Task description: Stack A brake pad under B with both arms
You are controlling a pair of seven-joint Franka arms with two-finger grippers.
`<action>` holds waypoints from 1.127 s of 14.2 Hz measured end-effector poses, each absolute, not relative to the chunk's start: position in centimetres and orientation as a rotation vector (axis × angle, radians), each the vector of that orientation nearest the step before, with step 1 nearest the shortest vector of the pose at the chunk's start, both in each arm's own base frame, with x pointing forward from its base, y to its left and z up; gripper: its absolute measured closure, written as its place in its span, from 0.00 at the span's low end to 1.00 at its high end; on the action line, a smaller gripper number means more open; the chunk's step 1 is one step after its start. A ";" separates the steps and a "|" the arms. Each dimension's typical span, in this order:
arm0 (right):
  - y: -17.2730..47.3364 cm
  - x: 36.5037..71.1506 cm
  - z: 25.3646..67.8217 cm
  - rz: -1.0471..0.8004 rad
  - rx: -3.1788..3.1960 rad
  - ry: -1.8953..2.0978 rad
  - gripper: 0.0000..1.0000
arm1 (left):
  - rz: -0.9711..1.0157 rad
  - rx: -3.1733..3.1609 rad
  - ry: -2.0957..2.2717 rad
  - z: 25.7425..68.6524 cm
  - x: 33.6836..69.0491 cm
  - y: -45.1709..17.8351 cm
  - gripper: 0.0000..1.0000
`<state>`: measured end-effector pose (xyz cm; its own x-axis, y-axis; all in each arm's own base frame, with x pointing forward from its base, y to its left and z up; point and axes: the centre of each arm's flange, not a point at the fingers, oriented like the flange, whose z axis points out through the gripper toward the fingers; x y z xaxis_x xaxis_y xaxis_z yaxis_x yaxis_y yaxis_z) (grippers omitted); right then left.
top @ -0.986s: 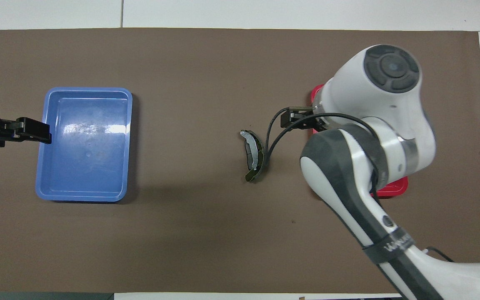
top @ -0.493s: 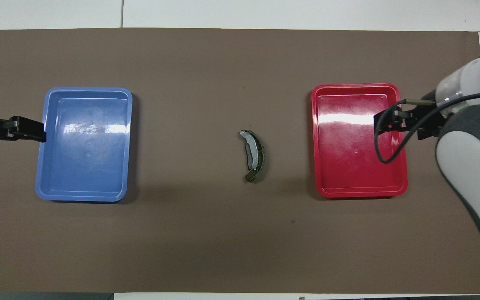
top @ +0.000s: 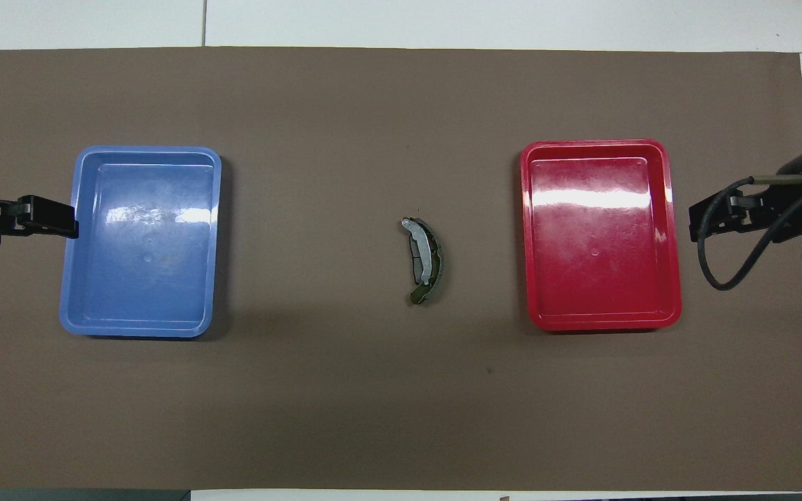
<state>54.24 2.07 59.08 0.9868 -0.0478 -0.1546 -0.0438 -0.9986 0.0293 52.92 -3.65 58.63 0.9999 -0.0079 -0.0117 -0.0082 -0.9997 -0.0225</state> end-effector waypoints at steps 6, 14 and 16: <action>-0.6 53.8 60.6 -0.218 3.114 -0.063 0.00 | 0.021 -3.118 0.023 58.6 52.8 -4.0 0.00; -1.5 52.8 61.4 -0.200 3.116 -0.088 0.00 | 0.026 -3.117 0.022 58.5 52.8 -4.0 0.00; -2.1 52.7 61.4 -0.201 3.116 -0.103 0.00 | 0.036 -3.117 0.022 58.3 52.7 -4.0 0.00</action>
<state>52.70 -2.06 61.44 0.9895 -0.0671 -0.1277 -0.0648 -0.9977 0.0216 52.68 -3.99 58.26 0.9996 -0.0141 -0.0232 -0.0147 -0.9996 -0.0242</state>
